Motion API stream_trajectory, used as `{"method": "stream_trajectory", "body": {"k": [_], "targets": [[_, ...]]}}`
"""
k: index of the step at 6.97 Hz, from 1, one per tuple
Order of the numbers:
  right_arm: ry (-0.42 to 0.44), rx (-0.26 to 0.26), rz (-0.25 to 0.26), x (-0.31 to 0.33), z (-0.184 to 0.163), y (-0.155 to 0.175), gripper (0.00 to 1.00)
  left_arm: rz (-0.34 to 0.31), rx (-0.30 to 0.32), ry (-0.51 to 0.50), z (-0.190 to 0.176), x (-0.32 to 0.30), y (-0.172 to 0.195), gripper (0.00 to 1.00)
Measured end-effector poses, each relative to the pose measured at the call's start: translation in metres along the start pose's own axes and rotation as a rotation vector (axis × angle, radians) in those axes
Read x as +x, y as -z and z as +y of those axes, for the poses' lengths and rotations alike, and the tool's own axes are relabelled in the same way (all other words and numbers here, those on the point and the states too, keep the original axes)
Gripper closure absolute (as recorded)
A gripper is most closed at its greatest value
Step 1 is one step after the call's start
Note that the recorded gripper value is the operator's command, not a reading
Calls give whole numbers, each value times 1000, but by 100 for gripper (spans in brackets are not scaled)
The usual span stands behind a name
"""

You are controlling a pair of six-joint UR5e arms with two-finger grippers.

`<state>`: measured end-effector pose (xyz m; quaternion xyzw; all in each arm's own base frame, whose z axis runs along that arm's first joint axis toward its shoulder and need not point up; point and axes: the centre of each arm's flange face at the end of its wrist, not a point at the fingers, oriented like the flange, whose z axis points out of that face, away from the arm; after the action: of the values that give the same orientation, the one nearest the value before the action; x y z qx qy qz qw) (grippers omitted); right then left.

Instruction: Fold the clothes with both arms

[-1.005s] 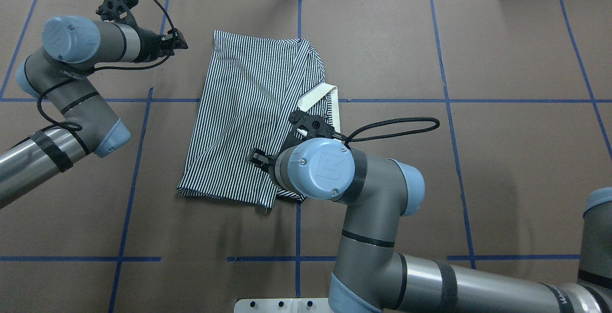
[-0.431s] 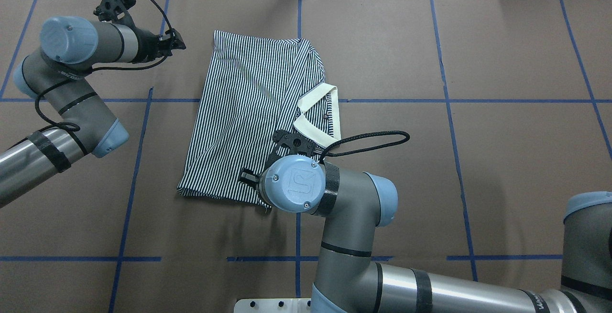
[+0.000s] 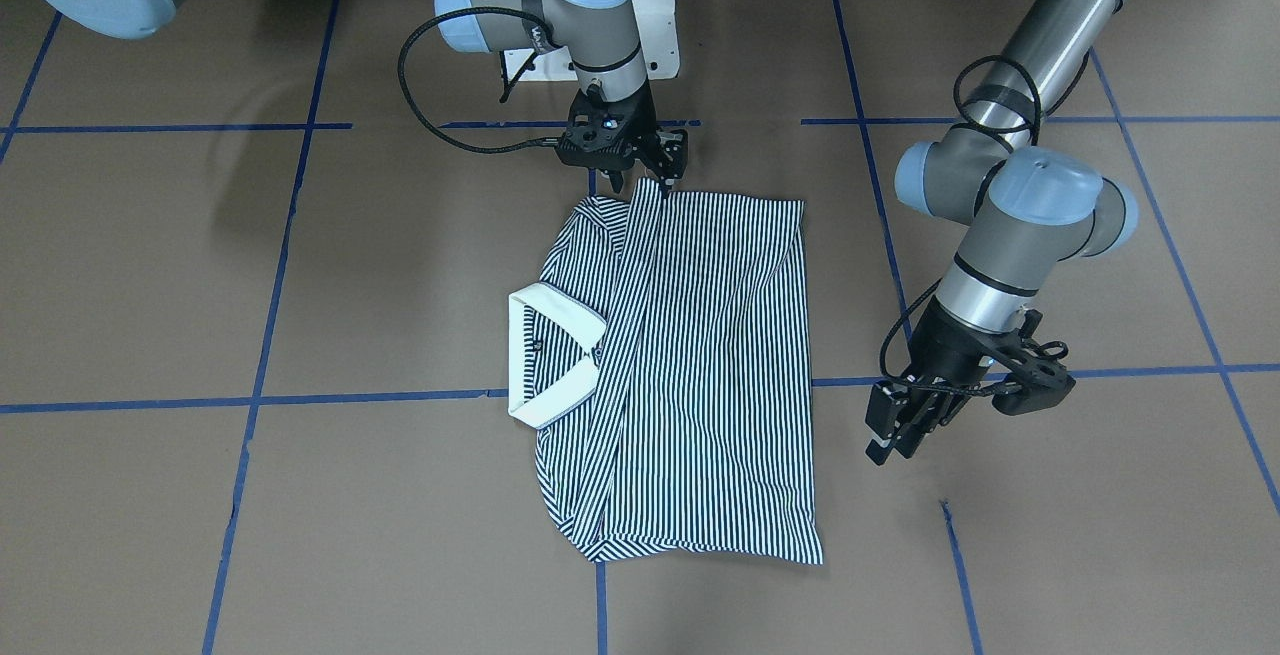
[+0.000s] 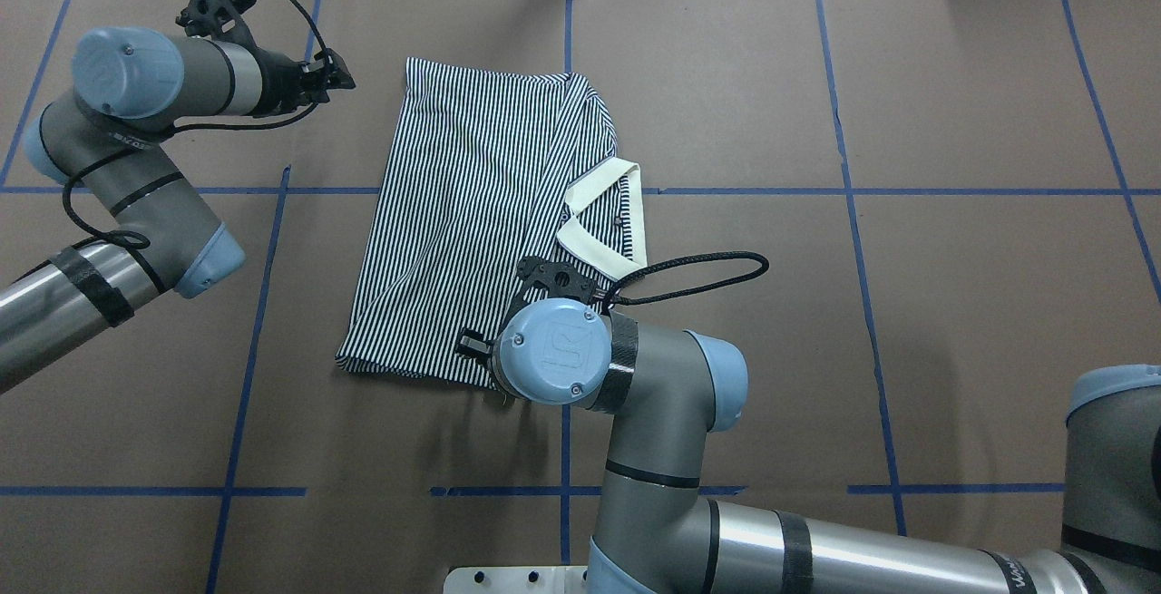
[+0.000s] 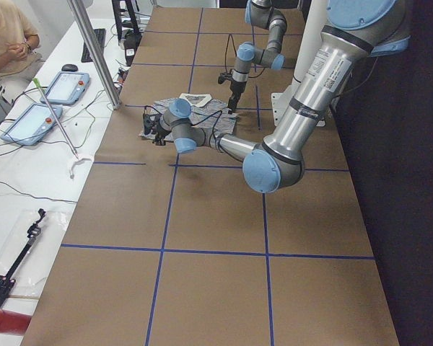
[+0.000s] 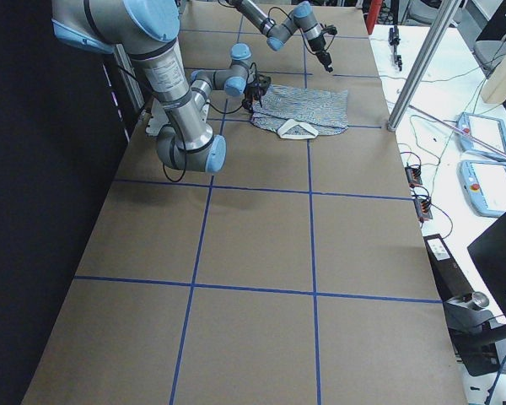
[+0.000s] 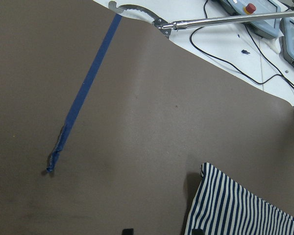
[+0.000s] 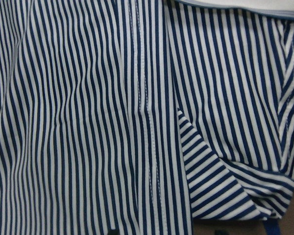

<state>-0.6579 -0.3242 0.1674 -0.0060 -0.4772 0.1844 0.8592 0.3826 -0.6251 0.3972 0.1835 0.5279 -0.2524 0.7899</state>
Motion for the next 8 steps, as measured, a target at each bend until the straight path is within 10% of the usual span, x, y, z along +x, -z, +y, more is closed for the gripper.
{"method": "stream_trajectory", "body": {"k": [4, 5, 6, 8], "targets": [[-2, -19, 11, 4, 11, -5, 46, 5, 1, 7, 0, 2, 2, 50], [-1, -18, 15, 6, 11, -7, 56, 4, 2, 7, 0, 2, 2, 50], [-1, -19, 16, 6, 11, -7, 96, 4, 2, 8, -1, 2, 2, 50], [0, -19, 14, 7, 11, -7, 100, 4, 3, 11, -1, 1, 2, 50]]}}
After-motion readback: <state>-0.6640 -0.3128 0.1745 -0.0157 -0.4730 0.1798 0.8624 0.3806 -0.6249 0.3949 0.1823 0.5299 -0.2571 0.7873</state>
